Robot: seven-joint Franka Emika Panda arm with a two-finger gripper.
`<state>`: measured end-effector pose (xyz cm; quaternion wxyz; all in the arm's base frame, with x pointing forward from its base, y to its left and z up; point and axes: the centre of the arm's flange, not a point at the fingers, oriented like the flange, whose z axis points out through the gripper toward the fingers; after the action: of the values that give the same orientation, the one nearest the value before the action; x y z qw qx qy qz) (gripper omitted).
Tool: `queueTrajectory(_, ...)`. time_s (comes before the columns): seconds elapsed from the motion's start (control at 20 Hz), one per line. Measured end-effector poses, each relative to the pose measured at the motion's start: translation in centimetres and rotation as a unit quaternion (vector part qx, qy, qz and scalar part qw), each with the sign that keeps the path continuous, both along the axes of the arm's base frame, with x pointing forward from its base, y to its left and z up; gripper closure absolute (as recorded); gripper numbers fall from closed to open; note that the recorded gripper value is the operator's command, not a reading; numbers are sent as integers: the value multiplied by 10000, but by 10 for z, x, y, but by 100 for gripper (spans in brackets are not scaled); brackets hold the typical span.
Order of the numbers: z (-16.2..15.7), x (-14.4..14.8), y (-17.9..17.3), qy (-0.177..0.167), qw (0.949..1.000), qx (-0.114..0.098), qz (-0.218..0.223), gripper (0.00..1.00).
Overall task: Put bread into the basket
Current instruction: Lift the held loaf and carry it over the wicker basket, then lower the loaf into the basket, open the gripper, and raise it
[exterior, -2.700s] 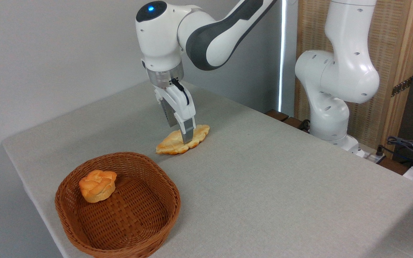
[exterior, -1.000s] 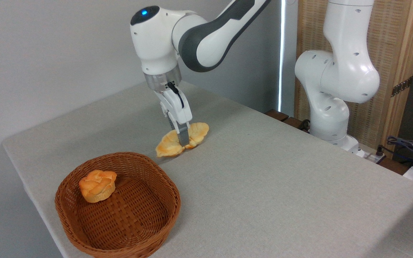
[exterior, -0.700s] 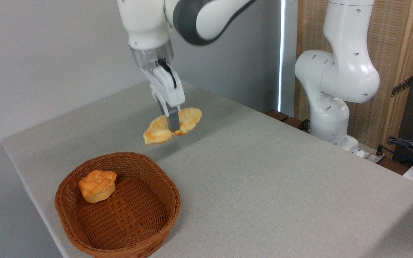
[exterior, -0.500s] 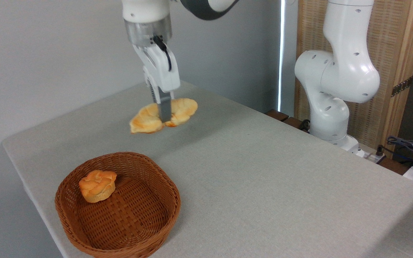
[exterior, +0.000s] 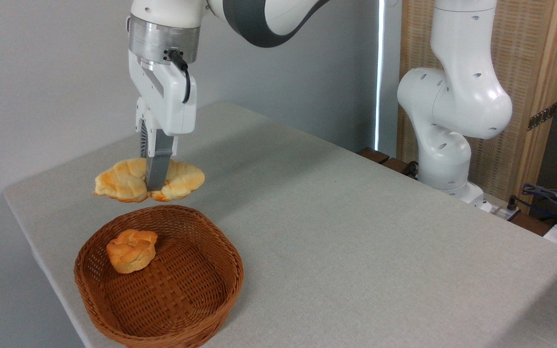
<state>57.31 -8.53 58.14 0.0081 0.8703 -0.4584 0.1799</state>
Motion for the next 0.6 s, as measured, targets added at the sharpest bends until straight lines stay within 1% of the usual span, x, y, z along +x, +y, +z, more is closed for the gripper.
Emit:
queueTrajectory(0.25, 0, 4, 0, -93, 10000, -10, 16, 0)
queueTrajectory(0.6, 1, 4, 0, -103, 9999, -11, 17, 0)
